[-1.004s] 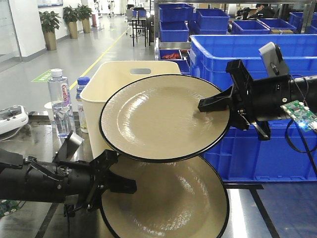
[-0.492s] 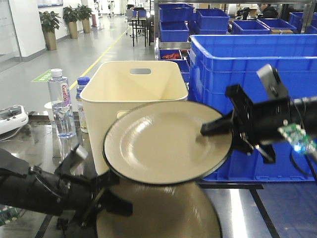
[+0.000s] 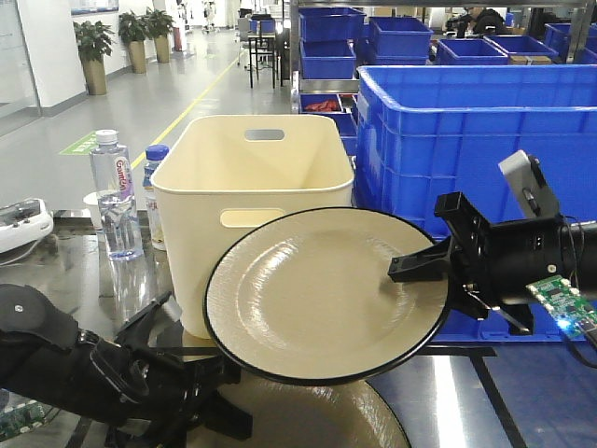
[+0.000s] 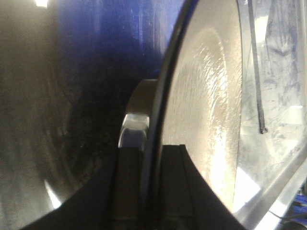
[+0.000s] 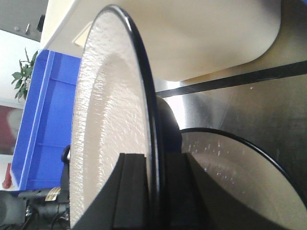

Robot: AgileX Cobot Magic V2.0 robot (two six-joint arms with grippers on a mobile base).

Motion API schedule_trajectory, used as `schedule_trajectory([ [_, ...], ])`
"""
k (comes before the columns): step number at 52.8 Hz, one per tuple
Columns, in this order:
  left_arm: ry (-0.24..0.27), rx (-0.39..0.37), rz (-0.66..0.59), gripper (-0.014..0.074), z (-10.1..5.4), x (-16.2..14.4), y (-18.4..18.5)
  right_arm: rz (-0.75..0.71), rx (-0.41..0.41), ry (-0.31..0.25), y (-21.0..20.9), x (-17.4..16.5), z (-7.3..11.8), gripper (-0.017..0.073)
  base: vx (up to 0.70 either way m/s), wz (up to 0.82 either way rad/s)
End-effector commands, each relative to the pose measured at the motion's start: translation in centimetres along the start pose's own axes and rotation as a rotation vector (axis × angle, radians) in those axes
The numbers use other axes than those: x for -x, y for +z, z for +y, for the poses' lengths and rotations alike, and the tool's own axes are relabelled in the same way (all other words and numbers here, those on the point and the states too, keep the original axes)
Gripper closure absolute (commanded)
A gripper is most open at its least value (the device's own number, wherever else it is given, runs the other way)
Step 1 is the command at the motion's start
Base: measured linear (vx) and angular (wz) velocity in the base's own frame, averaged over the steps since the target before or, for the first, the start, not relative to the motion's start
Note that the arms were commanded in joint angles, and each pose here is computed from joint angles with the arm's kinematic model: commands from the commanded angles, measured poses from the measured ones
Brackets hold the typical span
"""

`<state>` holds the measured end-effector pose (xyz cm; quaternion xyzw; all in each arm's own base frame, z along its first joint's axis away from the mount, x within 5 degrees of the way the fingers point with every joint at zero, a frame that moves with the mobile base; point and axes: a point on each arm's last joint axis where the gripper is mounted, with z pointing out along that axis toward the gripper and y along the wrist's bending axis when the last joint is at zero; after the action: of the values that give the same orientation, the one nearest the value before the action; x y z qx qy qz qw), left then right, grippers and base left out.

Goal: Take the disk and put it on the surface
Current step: 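Lower the left gripper's plate onto the table in front of the bin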

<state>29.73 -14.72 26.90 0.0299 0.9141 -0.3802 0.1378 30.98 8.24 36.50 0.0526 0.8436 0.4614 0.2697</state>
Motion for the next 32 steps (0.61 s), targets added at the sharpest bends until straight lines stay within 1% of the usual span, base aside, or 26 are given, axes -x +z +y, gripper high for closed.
schedule_trajectory([
  [1,0.062,0.011,-0.083,0.0566,-1.3,0.6,-1.3,-0.112,0.161,-0.042,-2.4,0.4,3.7,0.0566,0.0,0.0],
  [5,0.101,0.058,-0.085,0.0529,-0.9,0.7,-1.3,-0.133,0.197,-0.066,-3.1,0.2,4.5,0.0566,0.0,0.0],
  [10,0.112,0.071,-0.07,0.0458,-0.8,0.5,-1.3,-0.146,0.215,-0.077,-3.7,0.0,5.2,0.0566,0.0,0.0],
  [14,0.115,0.07,-0.062,0.0366,-0.8,0.5,-1.3,-0.154,0.219,-0.088,-4.1,-0.2,5.5,0.0566,0.0,0.0],
  [20,0.128,0.084,-0.062,0.0186,-0.6,0.5,-1.3,-0.157,0.22,-0.091,-4.2,-0.3,5.7,0.0566,0.0,0.0],
  [24,0.138,0.096,-0.055,0.0081,-0.5,0.4,-1.3,-0.153,0.22,-0.091,-4.2,-0.3,5.7,0.0566,0.0,0.0],
  [29,0.156,0.112,-0.048,-0.001,-0.4,0.4,-1.4,-0.154,0.221,-0.091,-4.2,-0.3,5.7,0.0566,0.0,0.0],
  [32,0.189,0.129,-0.044,-0.0043,-0.3,0.4,-1.5,-0.154,0.221,-0.088,-4.2,-0.3,5.6,0.0566,0.0,0.0],
])
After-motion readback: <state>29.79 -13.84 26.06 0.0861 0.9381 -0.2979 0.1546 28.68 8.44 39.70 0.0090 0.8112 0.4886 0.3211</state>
